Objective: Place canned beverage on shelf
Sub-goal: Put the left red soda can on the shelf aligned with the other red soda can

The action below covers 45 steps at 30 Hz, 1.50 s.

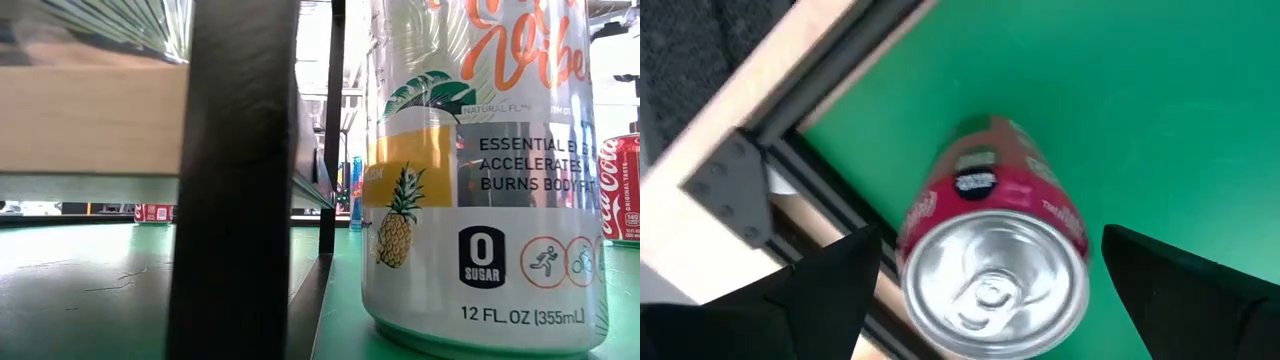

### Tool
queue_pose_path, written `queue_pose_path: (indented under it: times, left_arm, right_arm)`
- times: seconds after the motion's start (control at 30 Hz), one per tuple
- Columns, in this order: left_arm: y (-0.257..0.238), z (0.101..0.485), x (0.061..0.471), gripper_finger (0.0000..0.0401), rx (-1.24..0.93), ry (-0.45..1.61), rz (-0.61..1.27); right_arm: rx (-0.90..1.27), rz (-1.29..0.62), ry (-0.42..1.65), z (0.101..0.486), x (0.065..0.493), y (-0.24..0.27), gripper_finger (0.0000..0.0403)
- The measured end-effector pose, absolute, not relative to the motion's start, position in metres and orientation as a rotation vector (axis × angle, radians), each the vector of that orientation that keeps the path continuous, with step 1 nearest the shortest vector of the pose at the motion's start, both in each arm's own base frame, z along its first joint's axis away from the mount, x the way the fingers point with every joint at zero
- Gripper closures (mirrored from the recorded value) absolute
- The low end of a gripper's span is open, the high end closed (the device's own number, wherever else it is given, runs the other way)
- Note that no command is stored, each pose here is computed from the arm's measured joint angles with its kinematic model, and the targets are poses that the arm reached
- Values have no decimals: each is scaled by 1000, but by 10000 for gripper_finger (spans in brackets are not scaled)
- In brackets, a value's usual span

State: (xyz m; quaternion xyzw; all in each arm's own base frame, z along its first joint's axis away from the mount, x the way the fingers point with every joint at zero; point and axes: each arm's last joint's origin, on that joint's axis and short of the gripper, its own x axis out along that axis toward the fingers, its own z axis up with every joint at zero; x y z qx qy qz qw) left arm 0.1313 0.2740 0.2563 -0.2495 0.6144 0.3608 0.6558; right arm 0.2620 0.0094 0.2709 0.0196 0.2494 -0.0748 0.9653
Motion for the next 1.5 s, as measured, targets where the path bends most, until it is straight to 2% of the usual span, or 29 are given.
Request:
queue_pose_path:
  times: [0.33,0.73,1.13,1.5]
  left_arm:
    - [269,258,133,49,-525,1439,758]
    - [266,258,132,164,-496,1499,714]
    - [260,260,134,165,-514,1508,663]
    - [222,317,151,165,-443,1398,585]
  right_arm:
    - [40,-151,504,271,262,9,67]
    - [68,-158,501,271,262,9,67]
    - [92,-165,499,271,262,9,67]
    - [94,-165,498,271,262,9,67]
